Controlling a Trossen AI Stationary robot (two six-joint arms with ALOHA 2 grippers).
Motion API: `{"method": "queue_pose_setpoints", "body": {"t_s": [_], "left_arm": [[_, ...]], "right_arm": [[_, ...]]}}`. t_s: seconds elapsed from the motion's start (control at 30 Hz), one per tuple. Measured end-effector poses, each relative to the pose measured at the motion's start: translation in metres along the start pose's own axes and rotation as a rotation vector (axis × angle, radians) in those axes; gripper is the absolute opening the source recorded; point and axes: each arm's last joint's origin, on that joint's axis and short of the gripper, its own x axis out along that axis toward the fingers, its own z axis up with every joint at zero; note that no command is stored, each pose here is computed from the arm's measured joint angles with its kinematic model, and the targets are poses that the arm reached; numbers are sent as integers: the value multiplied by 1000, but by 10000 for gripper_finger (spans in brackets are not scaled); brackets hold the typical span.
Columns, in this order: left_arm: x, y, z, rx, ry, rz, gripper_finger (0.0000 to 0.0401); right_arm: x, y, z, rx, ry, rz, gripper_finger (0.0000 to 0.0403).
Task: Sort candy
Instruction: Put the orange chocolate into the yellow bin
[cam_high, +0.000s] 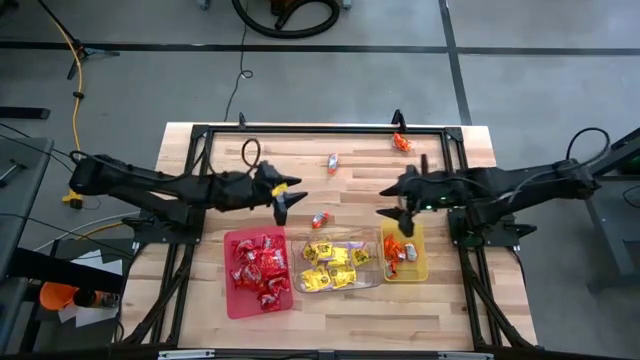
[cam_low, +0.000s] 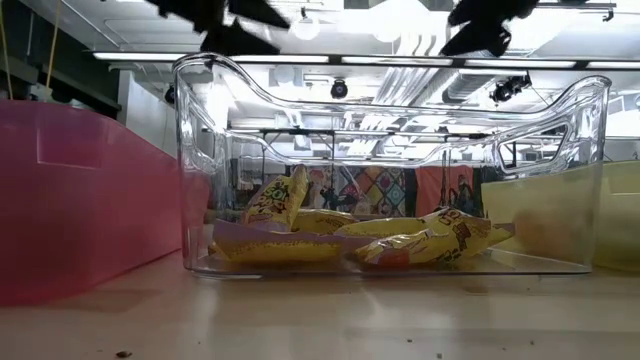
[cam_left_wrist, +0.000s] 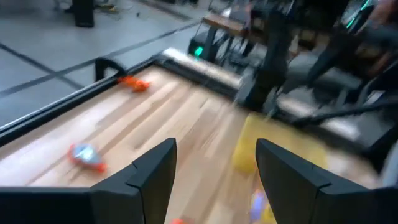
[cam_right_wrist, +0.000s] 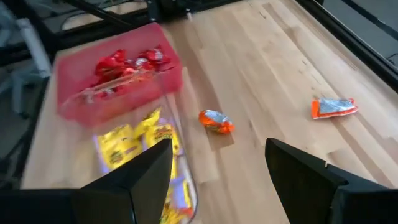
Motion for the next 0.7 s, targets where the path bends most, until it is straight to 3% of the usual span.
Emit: {"method": "queue_pose_setpoints", "body": {"t_s": [0.13,0.27,0.47,0.57,0.7], "left_arm": [[-6,1,-4,94,48,27,206],[-14,7,1,183,44,39,206],[-34,26,24,294,-33,56,206],[-44,39,33,316,-51,61,206],[-54,52,39,250,-57,96,205]], "right_arm": [[29,-6,5,39,2,-72,252],[53,-35,13,295,-63,-275,252],[54,-106,39,580,-70,-548,252],[53,-147,45,622,34,-704,252],[58,-205,41,667,168,-854,252]]}}
